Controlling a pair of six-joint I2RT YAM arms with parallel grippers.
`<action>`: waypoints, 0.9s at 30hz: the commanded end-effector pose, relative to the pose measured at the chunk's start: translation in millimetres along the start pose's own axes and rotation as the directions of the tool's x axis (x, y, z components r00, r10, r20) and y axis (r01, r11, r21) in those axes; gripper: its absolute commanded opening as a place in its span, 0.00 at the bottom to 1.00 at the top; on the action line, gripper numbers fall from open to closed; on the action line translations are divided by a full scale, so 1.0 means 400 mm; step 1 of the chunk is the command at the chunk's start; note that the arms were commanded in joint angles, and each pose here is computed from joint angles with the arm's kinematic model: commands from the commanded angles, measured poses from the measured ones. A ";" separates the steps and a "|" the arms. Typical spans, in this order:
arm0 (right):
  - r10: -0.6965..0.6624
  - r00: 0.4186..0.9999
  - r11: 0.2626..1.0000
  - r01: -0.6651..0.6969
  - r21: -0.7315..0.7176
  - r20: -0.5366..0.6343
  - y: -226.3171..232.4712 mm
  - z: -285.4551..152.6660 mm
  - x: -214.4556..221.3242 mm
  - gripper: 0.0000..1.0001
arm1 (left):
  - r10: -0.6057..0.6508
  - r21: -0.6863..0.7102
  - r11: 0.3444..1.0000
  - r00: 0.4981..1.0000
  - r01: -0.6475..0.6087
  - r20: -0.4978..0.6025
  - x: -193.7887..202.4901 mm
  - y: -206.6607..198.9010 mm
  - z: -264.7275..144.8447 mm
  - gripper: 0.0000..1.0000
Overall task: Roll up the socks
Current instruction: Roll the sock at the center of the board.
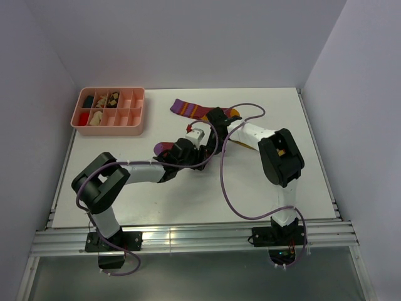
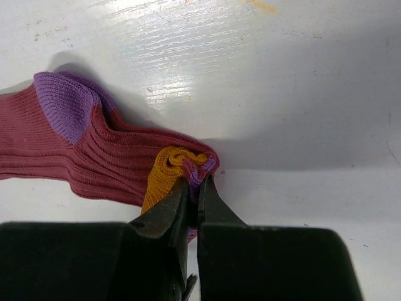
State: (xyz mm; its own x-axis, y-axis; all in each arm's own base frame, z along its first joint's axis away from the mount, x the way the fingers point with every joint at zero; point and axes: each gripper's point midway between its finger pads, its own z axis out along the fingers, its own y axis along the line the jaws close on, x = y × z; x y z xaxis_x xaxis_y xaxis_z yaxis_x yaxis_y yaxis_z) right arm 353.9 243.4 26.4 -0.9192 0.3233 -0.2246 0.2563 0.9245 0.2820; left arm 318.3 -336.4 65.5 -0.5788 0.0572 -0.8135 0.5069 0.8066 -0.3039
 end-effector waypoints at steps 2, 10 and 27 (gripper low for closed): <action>-0.019 0.998 0.997 0.023 0.079 -0.056 -0.039 0.019 0.038 0.00 | 0.075 -0.008 0.997 0.995 -0.075 0.066 -0.042 -0.017 0.023 0.54; -0.013 0.997 0.998 0.018 0.062 -0.081 -0.031 0.032 0.049 0.00 | 0.123 -0.061 0.991 0.992 -0.123 0.000 0.017 -0.005 0.059 0.47; 0.138 0.987 0.949 -0.110 -0.296 0.077 0.046 -0.059 -0.001 0.27 | -0.143 0.030 0.988 0.960 0.154 -0.242 0.122 0.041 0.040 0.01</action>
State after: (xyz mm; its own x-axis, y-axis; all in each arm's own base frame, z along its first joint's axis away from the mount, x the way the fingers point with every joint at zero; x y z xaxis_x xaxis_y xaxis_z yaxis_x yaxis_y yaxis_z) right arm 351.2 246.1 28.7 -0.8759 0.4069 -0.2593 0.2624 0.8527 0.4517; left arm 326.6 -340.1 35.6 -0.6369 0.0852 -0.7662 0.4884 0.8136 -0.3155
